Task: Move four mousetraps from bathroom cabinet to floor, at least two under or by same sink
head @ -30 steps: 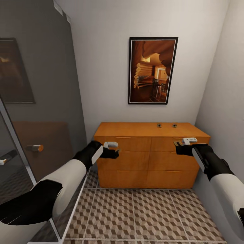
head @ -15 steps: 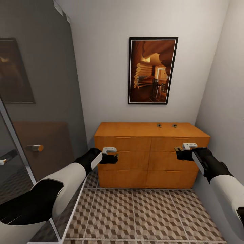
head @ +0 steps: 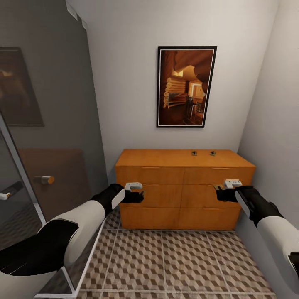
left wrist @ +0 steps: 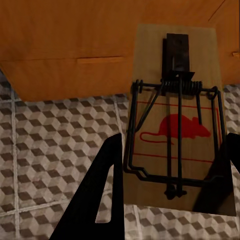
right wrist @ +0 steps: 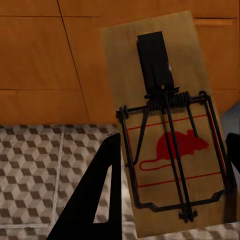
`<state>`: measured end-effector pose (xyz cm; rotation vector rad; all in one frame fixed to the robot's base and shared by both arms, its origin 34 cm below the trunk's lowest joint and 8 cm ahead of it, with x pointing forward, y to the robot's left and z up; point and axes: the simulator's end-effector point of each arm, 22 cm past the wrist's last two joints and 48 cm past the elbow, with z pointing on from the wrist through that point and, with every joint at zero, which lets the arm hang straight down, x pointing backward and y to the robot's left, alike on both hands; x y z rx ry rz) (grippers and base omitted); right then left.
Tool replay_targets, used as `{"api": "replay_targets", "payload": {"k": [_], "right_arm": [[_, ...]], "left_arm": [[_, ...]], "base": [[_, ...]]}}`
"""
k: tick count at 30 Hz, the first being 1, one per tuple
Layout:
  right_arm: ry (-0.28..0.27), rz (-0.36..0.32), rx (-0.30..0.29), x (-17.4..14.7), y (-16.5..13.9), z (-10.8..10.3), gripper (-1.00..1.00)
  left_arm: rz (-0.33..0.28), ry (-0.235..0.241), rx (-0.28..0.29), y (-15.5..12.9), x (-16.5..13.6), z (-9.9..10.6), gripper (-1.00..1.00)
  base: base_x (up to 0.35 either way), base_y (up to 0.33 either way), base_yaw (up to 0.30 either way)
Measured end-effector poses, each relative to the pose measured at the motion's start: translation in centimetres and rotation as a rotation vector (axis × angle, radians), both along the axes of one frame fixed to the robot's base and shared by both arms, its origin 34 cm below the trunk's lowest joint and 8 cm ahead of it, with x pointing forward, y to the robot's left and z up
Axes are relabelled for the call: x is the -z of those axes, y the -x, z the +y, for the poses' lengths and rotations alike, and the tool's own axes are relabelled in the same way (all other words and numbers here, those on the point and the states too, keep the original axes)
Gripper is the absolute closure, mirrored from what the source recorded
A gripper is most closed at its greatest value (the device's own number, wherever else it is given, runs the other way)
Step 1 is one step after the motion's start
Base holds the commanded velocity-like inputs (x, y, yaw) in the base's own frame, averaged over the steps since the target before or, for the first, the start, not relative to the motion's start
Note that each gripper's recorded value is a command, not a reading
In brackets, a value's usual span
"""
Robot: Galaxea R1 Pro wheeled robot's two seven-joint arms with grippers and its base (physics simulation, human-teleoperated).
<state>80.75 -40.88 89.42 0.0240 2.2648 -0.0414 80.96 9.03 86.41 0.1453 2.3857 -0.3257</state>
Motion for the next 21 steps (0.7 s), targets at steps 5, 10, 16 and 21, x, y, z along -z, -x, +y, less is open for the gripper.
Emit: {"api": "replay_targets", "payload": {"k": [5, 10, 16, 21], "right_arm": [[-0.007, 0.035, 0.007, 3.4, 0.9, 0.0, 1.0], [-0.022, 0.045, -0.014, 6.0, 1.0, 2.7, 1.0], [0.012, -0.003, 0.01, 7.2, 0.7, 3.1, 1.0], [0.037, -0.027, 0.032, 8.6, 0.8, 3.8, 1.0]], "left_arm": [[0.004, -0.003, -0.004, 0.2, 0.7, 0.2, 1.0], [0.009, -0.006, -0.008, 0.5, 1.5, 0.3, 1.0], [0.023, -0.014, -0.018, 1.2, 3.0, 0.8, 1.0], [0.013, -0.014, -0.027, 1.3, 3.6, 1.1, 1.0]], "base": [[-0.284, -0.089, 0.0], [-0.311, -0.094, 0.0], [-0.321, -0.085, 0.0], [-0.325, -0.079, 0.0]]}}
